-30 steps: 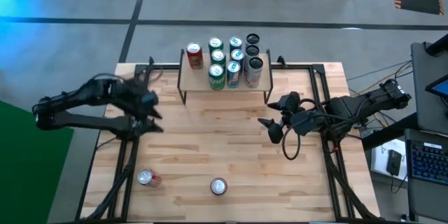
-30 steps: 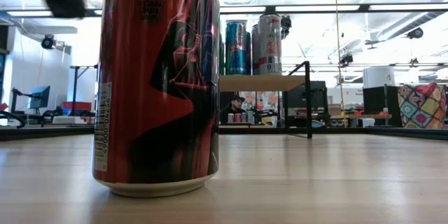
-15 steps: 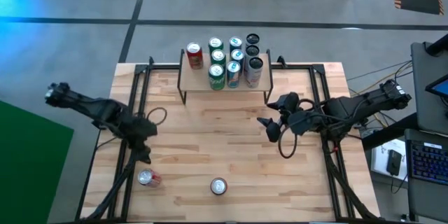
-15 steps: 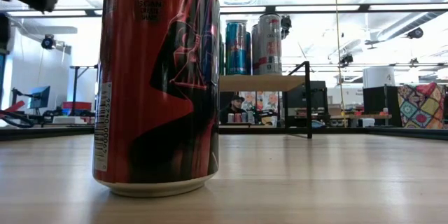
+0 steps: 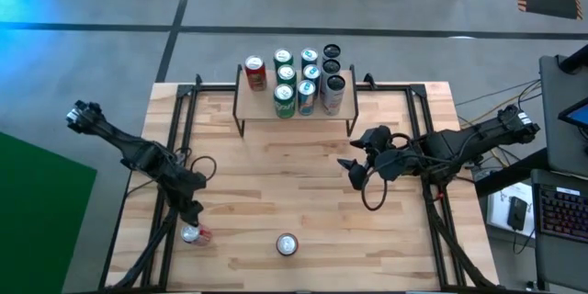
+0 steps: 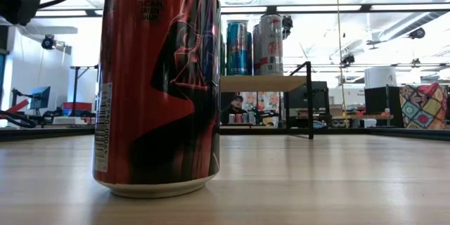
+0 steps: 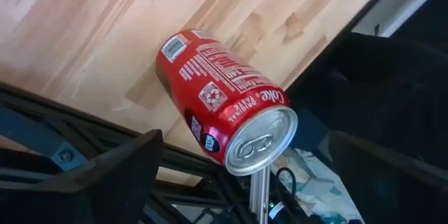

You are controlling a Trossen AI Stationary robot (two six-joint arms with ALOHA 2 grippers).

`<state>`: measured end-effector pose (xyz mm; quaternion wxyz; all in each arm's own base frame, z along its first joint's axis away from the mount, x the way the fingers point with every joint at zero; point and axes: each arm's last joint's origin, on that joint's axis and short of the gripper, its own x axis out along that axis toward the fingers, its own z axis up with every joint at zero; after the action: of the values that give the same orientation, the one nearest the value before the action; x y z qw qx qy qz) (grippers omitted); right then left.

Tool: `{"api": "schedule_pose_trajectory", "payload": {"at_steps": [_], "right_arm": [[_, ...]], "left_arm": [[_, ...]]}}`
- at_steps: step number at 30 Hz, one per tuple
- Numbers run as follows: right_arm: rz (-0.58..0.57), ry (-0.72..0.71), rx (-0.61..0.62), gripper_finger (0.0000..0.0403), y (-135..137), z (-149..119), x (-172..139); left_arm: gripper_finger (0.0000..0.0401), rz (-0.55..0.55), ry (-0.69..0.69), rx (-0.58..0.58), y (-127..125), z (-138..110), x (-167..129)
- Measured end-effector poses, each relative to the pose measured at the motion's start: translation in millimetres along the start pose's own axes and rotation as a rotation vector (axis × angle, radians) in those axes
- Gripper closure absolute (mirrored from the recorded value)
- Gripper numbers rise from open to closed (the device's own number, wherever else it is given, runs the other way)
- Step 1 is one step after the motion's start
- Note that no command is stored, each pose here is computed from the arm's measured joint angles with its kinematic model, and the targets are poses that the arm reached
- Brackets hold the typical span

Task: Place canned beverage on shelf
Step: Put the left red soda can on the shelf aligned with the other red soda can

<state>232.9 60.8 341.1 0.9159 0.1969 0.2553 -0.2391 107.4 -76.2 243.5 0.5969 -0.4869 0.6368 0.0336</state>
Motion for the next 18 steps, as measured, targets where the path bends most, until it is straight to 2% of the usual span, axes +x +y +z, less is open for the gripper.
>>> {"api": "schedule_pose_trajectory", "payload": {"at_steps": [7,13,18], "right_arm": [[-0.002,0.003,-0.004,0.0076,-0.3,-1.1,0.7],[0.009,0.017,-0.006,0.0076,-0.2,-1.8,0.8],[0.018,0.026,-0.006,0.0076,0.0,-2.1,0.8]], "left_arm": [[0.0002,0.06,0.018,-0.033,-4.7,5.9,12.3],[0.0002,0.1,0.106,-0.067,-9.7,9.6,24.8],[0.0003,0.127,0.119,-0.081,-12.1,12.3,30.9]]}}
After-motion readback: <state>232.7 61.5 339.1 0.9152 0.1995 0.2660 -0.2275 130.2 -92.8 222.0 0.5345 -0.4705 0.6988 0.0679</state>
